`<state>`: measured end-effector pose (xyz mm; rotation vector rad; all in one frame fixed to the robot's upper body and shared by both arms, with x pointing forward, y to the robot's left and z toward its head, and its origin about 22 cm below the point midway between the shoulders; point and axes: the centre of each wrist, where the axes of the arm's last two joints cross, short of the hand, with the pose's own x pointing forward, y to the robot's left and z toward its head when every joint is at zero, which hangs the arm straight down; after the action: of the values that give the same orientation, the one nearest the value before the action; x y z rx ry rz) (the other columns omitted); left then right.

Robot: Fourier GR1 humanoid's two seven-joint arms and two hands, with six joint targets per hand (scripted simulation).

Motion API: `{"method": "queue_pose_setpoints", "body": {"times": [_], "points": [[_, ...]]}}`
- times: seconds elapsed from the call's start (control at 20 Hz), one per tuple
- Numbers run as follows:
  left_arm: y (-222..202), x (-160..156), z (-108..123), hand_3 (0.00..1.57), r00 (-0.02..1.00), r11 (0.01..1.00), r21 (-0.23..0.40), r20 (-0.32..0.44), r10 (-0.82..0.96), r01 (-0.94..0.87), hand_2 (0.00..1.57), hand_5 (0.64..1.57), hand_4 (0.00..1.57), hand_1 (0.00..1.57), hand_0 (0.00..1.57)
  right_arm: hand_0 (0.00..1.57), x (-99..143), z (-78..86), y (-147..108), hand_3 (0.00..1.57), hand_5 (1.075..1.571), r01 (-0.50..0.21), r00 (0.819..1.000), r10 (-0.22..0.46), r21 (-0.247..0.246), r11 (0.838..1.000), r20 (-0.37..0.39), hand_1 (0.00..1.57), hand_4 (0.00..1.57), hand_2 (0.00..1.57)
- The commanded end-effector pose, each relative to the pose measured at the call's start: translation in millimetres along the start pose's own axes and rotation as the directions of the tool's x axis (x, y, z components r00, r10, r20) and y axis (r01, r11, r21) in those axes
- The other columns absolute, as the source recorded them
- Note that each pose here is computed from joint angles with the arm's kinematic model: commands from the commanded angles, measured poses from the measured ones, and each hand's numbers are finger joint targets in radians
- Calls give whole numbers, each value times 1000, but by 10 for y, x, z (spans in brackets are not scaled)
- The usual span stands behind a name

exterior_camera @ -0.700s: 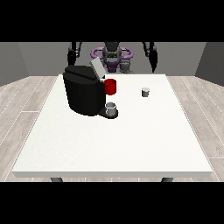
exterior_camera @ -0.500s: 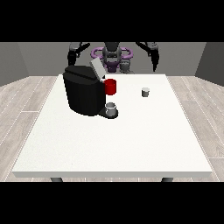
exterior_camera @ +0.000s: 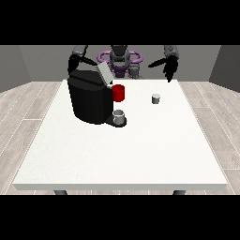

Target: Insert the coffee pod into the coffee machine and close the lid

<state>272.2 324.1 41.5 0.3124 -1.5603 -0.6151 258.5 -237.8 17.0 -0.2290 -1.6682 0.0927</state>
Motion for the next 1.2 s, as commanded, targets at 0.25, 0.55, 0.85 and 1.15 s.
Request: {"method": "queue_pose_setpoints", "body": {"times": [0.25, 0.55, 0.85, 1.15], "points": [[385, -134, -344, 0, 978, 983, -59, -101, -180, 175, 0, 1571, 0, 0, 0, 0, 330, -147, 387, 0, 1571, -2, 995, -3, 49, 999, 96, 0, 0, 0], [432, -338, -448, 0, 959, 968, -69, -131, -249, 242, 0, 1571, 0, 0, 0, 0, 261, -95, 474, 0, 1571, 1, 999, -3, 39, 999, 54, 0, 0, 0], [140, -373, -637, 247, 942, 951, -64, -130, -308, 302, 589, 1571, 0, 261, 261, 0, 199, -217, 445, 0, 1571, 44, 999, -45, 72, 996, 14, 0, 0, 0], [118, -149, -796, 816, 877, 877, -40, 2, -480, 479, 963, 1571, 384, 888, 888, 0, 93, -439, 392, 0, 1571, 0, 1000, 0, 10, 1000, -15, 0, 0, 0]]}}
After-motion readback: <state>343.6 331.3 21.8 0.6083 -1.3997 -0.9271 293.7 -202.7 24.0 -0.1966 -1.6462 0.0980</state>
